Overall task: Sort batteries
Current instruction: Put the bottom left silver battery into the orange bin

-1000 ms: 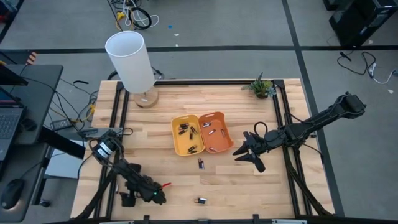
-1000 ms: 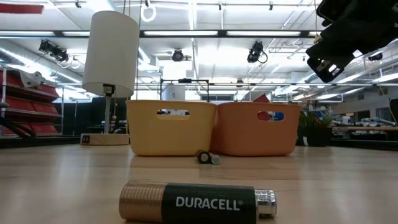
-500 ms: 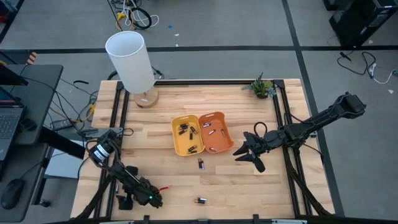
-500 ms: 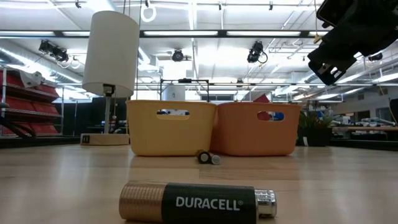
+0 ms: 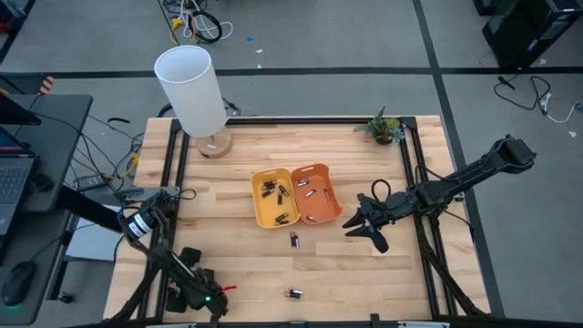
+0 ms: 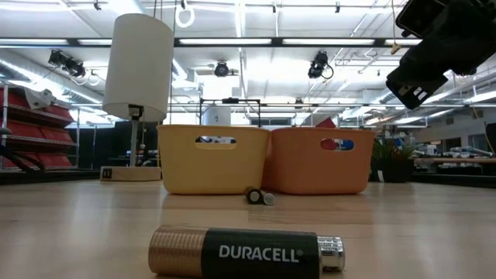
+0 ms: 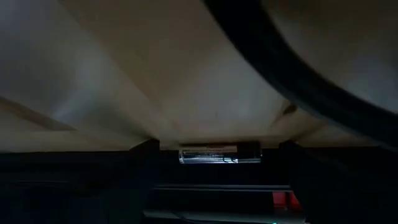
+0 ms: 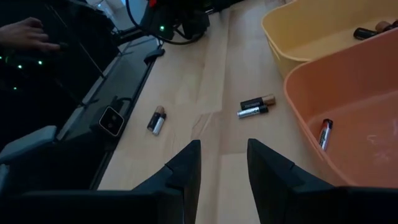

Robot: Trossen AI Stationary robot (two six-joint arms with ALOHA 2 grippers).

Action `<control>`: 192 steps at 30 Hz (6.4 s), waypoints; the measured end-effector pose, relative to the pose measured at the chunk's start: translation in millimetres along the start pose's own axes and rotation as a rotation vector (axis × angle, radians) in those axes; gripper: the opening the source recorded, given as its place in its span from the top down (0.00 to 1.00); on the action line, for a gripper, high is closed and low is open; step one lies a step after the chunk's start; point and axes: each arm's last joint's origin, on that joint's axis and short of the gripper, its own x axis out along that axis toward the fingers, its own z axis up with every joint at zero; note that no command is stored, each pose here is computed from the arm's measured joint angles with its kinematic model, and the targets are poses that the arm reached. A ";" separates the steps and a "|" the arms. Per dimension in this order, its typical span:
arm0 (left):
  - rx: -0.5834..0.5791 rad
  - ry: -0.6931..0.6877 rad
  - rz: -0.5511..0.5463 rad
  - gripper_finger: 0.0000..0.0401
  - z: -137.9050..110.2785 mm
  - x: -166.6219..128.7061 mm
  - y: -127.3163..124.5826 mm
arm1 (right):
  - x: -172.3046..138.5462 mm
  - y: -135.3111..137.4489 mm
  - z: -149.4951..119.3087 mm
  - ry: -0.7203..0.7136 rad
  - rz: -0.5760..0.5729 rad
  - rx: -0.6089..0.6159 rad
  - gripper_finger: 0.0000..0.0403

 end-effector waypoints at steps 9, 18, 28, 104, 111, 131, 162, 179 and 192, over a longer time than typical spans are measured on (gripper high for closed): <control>-0.039 -0.014 -0.023 0.18 1.4 2.8 -0.6 | 0.0 0.3 0.5 -0.006 0.003 0.001 0.71; -0.068 -0.003 -0.042 0.30 2.0 2.3 0.5 | 0.0 0.3 0.5 -0.006 0.003 0.000 0.71; -0.100 -0.029 -0.056 0.51 9.4 -8.2 5.7 | 0.0 0.3 0.5 -0.005 0.003 -0.010 0.71; -1.623 -0.493 -0.455 0.40 -15.5 -44.3 48.2 | -0.1 -0.8 -0.7 -0.005 -0.032 0.017 0.71; -1.625 -0.494 -0.461 0.53 -17.2 -56.7 61.0 | -0.1 -0.8 -0.7 -0.005 -0.032 0.021 0.71; -1.554 -0.675 -0.348 0.55 -36.8 -74.2 105.6 | -0.1 -0.3 0.3 -0.015 -0.027 0.019 0.71; -0.342 -0.588 0.135 0.56 -12.9 -64.3 271.7 | -0.1 -1.5 -2.2 0.011 -0.040 -0.009 0.71; -0.295 -0.687 -0.020 0.86 -12.2 -70.6 298.7 | -0.2 -4.4 -4.8 0.041 -0.063 -0.008 0.71; -0.613 -0.654 -0.218 0.91 -29.6 -118.3 278.0 | -0.2 -3.3 -5.6 0.047 -0.058 -0.029 0.71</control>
